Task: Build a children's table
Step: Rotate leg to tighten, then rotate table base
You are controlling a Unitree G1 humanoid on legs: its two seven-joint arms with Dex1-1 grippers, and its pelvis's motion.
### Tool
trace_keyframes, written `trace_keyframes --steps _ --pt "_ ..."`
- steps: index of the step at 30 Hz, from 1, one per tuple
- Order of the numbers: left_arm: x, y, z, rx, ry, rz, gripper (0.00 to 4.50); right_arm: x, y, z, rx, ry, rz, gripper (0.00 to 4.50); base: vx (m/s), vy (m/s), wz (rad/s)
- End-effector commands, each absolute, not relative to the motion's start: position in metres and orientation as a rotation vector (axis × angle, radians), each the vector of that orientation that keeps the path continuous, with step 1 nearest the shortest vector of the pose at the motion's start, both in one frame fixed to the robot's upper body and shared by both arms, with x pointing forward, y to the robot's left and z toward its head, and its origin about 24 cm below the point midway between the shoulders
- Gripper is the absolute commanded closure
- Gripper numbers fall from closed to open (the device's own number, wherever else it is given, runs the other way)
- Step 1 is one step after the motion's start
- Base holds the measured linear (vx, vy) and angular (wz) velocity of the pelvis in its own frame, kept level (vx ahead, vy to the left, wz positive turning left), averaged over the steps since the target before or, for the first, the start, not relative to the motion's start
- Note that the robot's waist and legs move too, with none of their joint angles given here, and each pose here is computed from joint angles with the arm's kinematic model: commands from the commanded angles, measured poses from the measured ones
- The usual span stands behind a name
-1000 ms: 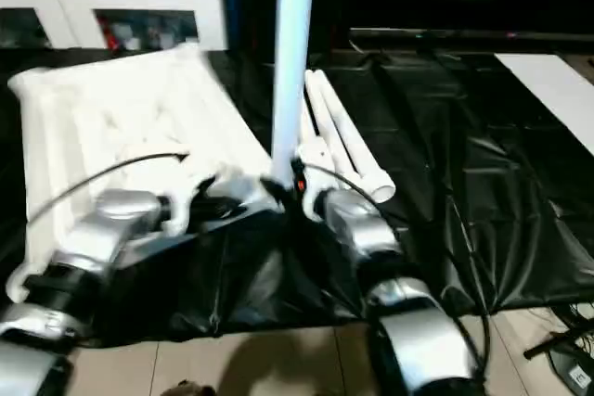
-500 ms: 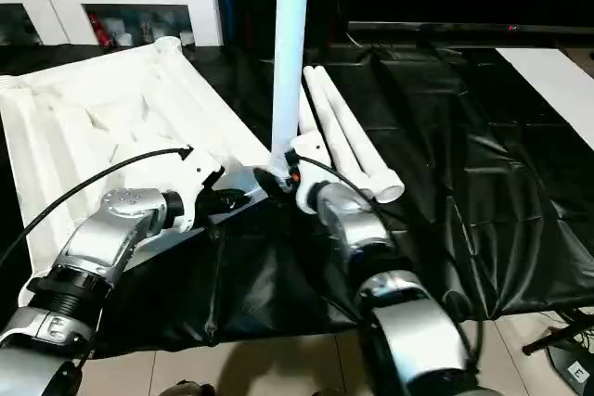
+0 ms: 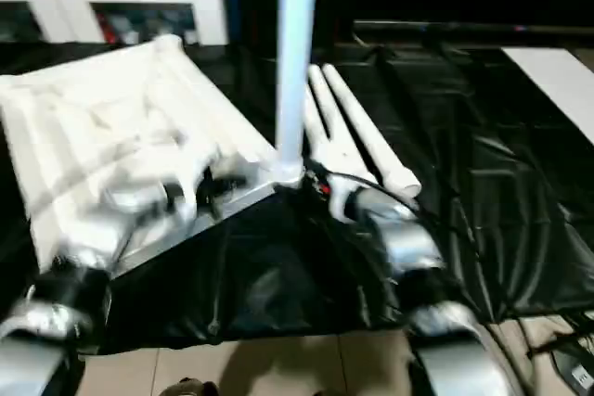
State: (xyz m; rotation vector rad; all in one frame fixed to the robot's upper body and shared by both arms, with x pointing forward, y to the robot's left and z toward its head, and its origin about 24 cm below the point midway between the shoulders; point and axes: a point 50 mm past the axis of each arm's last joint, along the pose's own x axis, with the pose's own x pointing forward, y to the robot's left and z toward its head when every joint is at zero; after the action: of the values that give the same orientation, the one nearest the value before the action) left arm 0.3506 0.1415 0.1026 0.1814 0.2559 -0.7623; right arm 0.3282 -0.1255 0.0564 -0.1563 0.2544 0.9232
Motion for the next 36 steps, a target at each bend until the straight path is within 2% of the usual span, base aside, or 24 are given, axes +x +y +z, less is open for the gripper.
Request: trace_keyframes --steps 1,4,6,7,8,9,11,12,13,15,18,20,29,31,36 --pt "0.357 0.152 0.115 0.194 0.225 -0.698 3.59 0.327 -0.124 0.059 -0.163 0.258 0.941 0.27 0.000 0.000 0.00" --pt "0.363 0.169 0.121 0.229 0.225 -0.602 3.59 0.325 -0.119 0.058 -0.168 0.270 0.956 0.27 0.000 0.000 0.00" --pt "0.370 0.202 0.129 0.335 0.239 -0.416 3.59 0.324 -0.113 0.057 -0.157 0.311 0.969 0.27 0.000 0.000 0.00" --pt "0.371 0.230 0.136 0.435 0.258 -0.276 3.59 0.323 -0.108 0.058 -0.148 0.328 0.987 0.27 0.000 0.000 0.00" --pt "0.369 0.248 0.139 0.485 0.279 -0.197 3.87 0.323 -0.104 0.058 -0.148 0.337 0.990 0.27 0.000 0.000 0.00" --pt "0.368 0.254 0.140 0.500 0.288 -0.170 3.94 0.324 -0.103 0.057 -0.150 0.340 0.989 0.56 0.000 0.000 0.00" --pt "0.362 0.275 0.143 0.571 0.326 -0.097 3.98 0.326 -0.099 0.055 -0.148 0.361 0.975 0.63 0.000 0.000 0.00" --pt "0.359 0.282 0.142 0.579 0.347 -0.080 4.22 0.327 -0.097 0.053 -0.150 0.371 0.967 0.68 0.000 0.000 0.00" --pt "0.355 0.289 0.139 0.596 0.377 -0.062 4.22 0.328 -0.095 0.051 -0.155 0.389 0.959 0.68 0.000 0.000 0.00" --pt "0.349 0.299 0.132 0.635 0.437 -0.051 4.43 0.330 -0.090 0.047 -0.171 0.415 0.954 1.06 0.000 0.000 0.00" --pt "0.348 0.299 0.123 0.625 0.469 -0.080 4.47 0.331 -0.084 0.043 -0.182 0.432 0.940 1.12 0.000 0.000 0.00" --pt "0.348 0.302 0.120 0.651 0.492 -0.063 4.50 0.332 -0.082 0.042 -0.189 0.446 0.925 1.45 0.000 0.000 0.00" --pt "0.340 0.322 0.114 0.793 0.610 0.024 4.50 0.339 -0.074 0.037 -0.220 0.470 0.900 2.13 0.000 0.000 0.00" --pt "0.339 0.322 0.112 0.788 0.631 0.010 4.50 0.340 -0.072 0.037 -0.214 0.467 0.895 2.27 0.000 0.000 0.00" --pt "0.325 0.312 0.090 0.768 0.793 -0.180 4.50 0.348 -0.068 0.035 -0.206 0.465 0.837 2.66 0.000 0.000 0.00"
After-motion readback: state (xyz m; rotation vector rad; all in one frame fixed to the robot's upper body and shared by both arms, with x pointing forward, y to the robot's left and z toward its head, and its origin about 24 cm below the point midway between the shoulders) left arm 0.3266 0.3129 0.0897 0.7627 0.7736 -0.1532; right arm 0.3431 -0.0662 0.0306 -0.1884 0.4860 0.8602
